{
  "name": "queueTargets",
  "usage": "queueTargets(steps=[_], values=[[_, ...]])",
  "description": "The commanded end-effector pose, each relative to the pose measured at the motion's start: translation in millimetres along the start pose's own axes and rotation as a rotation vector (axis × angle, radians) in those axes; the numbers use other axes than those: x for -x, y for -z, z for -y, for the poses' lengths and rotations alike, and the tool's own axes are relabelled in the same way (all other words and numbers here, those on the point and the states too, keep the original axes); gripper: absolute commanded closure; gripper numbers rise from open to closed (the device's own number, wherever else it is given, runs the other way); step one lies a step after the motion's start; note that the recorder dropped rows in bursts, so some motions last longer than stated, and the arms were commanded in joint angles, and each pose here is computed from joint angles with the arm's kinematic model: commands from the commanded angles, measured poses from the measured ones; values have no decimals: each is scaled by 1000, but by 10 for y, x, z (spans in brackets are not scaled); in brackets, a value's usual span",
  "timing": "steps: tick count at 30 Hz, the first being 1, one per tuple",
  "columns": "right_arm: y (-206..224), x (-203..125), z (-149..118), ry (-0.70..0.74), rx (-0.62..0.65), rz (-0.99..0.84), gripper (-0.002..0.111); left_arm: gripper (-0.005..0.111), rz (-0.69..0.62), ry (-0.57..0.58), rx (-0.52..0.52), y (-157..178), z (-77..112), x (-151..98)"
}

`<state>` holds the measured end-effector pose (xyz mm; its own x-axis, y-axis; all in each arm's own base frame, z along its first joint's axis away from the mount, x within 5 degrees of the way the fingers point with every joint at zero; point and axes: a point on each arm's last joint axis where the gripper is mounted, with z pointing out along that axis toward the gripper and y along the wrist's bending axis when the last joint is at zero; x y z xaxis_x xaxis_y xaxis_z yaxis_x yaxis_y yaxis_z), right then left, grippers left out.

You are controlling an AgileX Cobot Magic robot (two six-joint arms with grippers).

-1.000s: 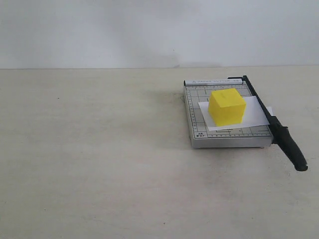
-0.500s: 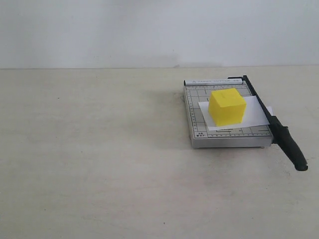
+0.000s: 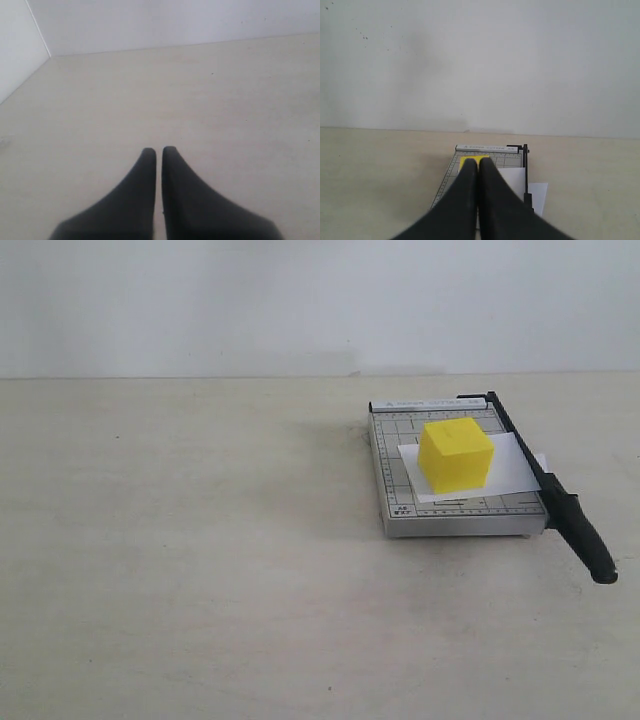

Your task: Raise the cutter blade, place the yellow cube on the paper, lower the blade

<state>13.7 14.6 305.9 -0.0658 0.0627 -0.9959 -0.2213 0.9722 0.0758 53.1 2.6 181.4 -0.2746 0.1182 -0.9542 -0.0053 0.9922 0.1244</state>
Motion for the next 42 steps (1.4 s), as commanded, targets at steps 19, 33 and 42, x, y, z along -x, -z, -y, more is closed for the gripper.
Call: queueTargets(steps=[19, 33, 42], values=[[-464, -1014, 242, -97, -108, 7, 108, 102, 4, 3, -2, -1, 3, -5], [-463, -1038, 242, -77, -109, -20, 108, 102, 4, 3, -2, -1, 3, -5], [-463, -1038, 242, -77, -109, -20, 108, 102, 4, 3, -2, -1, 3, -5]])
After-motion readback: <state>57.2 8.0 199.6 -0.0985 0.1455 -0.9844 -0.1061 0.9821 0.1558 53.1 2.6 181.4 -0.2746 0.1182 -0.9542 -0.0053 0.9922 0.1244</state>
